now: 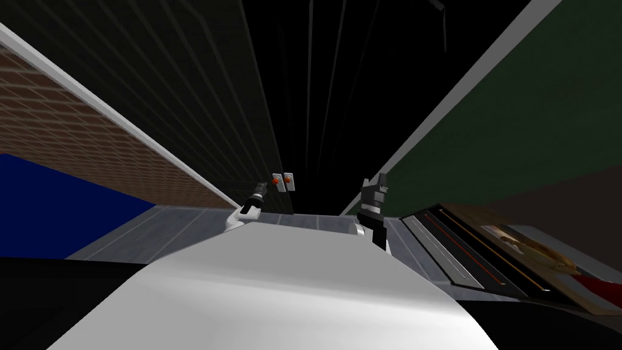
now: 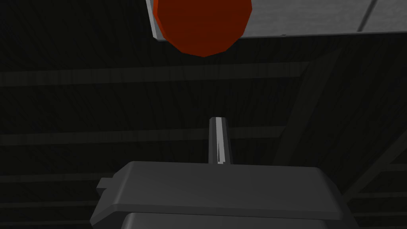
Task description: Pull the door open
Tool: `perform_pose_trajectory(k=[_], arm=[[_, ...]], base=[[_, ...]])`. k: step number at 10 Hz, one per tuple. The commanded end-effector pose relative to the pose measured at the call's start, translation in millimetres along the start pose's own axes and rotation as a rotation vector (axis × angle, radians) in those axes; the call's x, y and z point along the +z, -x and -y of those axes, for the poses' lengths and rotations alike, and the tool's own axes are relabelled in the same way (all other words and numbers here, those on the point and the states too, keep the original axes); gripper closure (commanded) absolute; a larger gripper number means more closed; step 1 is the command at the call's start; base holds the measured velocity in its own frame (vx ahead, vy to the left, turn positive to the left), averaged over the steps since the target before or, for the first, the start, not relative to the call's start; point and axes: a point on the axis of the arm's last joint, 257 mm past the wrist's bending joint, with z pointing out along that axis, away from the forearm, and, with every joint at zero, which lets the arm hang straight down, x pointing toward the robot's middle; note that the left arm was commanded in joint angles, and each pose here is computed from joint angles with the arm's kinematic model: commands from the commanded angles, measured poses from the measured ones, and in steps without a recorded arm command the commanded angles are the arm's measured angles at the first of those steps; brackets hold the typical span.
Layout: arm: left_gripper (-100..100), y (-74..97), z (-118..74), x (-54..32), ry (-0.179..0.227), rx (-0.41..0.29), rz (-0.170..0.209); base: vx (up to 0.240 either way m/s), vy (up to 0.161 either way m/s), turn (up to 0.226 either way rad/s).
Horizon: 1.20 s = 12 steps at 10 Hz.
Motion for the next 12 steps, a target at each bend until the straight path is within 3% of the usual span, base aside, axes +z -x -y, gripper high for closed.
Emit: perform_pose_trajectory(k=[1,4,6,7,8,9,10,12], arm=[[-100,0.7,0.1,-2.9,0.0,-0.001,-0.004],[-100,-16.1,4.7,-5.5,-0.013,-0.012,-0.04],[-100,-38.6,12.0,-5.1,-0.031,-0.027,-0.081],[-100,-30.1,8.5,-5.1,-0.023,-0.02,-0.065],[-100,-5.4,-0.5,-10.8,0.0,-0.005,-0.028],[-100,-2.9,-1.4,-11.4,0.002,-0.004,-0.024],[-100,16.9,-7.8,-16.0,0.02,0.009,0.007],[-100,36.8,-13.4,-20.0,0.036,0.021,0.04]], base=[[-0.202,0.03,0.038],[-0.206,-0.031,-0.035],[-0.199,-0.082,-0.098],[-0.089,-0.048,-0.022],[-0.061,0.027,0.165],[-0.068,0.04,0.131],[-0.036,0.068,0.137],[0.011,0.091,0.116]])
